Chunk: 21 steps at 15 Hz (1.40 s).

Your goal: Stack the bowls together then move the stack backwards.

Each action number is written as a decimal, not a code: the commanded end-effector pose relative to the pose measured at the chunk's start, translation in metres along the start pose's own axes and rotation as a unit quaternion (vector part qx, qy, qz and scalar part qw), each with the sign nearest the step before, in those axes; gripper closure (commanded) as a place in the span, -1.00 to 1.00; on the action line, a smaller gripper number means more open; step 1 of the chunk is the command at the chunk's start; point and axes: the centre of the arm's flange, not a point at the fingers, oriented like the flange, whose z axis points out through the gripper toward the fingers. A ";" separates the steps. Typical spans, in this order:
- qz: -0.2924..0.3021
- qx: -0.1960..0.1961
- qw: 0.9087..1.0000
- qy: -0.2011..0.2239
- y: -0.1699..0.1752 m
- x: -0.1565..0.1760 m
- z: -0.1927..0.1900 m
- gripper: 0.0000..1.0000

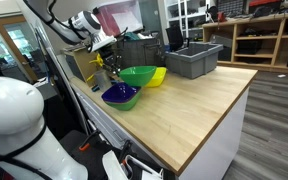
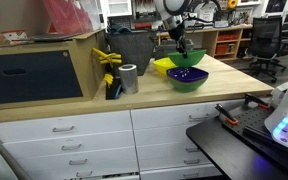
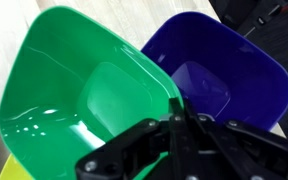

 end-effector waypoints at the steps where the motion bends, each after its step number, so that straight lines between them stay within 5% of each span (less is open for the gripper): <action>1: -0.028 -0.021 0.999 0.003 -0.033 -0.008 -0.014 0.97; 10: -0.003 -0.030 0.999 0.033 -0.077 -0.053 -0.005 0.97; 21: 0.045 -0.056 0.992 0.108 -0.132 -0.042 0.033 0.97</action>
